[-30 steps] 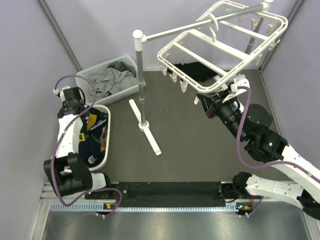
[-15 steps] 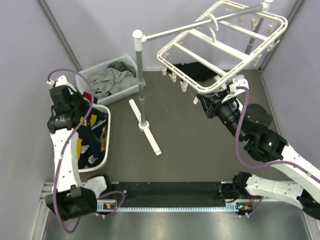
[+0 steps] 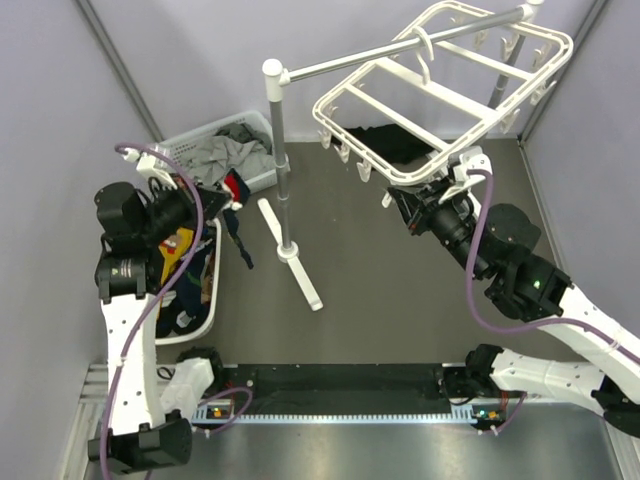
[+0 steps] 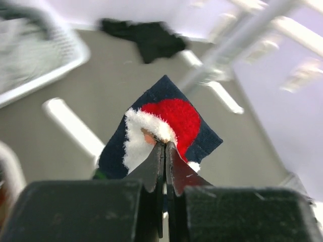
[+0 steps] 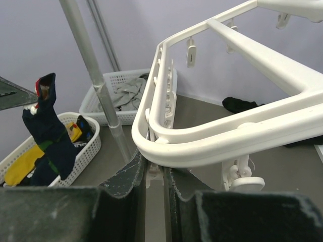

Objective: Clip the socks to the hanger
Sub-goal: Pick up the sock from the bin, then clamp the sock onto the hanger.

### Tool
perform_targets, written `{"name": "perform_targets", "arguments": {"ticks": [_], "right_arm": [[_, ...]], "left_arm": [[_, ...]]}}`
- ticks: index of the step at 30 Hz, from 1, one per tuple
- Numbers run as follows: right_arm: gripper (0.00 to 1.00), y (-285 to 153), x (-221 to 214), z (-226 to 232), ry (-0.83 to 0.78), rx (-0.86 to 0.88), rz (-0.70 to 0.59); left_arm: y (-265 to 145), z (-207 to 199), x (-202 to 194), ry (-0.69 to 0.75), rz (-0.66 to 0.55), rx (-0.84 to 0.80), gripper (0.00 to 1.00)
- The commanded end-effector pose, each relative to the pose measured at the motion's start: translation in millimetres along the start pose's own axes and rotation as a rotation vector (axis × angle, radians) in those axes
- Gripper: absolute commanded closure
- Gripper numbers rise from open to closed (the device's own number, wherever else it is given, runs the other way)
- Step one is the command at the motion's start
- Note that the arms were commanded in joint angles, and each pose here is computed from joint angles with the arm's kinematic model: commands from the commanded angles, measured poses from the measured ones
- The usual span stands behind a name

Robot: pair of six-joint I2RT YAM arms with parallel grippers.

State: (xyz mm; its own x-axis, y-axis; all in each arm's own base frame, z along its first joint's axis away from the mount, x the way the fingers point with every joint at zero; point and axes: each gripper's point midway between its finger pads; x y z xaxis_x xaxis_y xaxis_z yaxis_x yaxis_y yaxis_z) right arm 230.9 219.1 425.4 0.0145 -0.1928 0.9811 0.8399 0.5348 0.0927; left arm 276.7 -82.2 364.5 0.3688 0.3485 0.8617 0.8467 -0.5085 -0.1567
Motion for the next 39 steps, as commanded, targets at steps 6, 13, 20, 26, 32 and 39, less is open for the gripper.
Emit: {"name": "perform_targets", "arguments": {"ticks": [6,13,20,26,32,39], "right_arm": [[0.96,2,-4,15,0.039,0.055,0.046],[0.96,0,-4,17,0.087,0.059,0.044],[0.96,-5,1,18,0.126,0.065,0.028],[0.97,-9,6,16,0.147,0.062,0.014],[0.97,-12,7,14,0.154,0.058,0.015],[0.97,-13,4,14,0.154,0.057,0.026]], "left_arm": [[-1,-120,-28,0.002,-0.053,-0.481,1.00],[17,-180,-47,-0.046,-0.098,-0.637,1.00],[44,-213,-66,-0.062,-0.162,-0.689,1.00],[68,-223,-79,-0.058,-0.153,-0.711,1.00],[79,-226,-79,-0.058,-0.170,-0.707,1.00],[85,-229,-72,-0.072,-0.199,-0.704,1.00]]}}
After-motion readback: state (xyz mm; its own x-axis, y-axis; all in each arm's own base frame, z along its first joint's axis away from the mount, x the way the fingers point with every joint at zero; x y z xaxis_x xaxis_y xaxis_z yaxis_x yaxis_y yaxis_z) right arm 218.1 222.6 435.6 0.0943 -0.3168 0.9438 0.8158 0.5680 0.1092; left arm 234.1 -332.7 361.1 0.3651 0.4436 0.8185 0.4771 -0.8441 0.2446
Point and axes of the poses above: each gripper's point midway between its finger pads, its own y axis out along the fingers, its own z axis along the line the jaws close on, x = y × z, and after that the axes turned 1 degree about y, right-handed
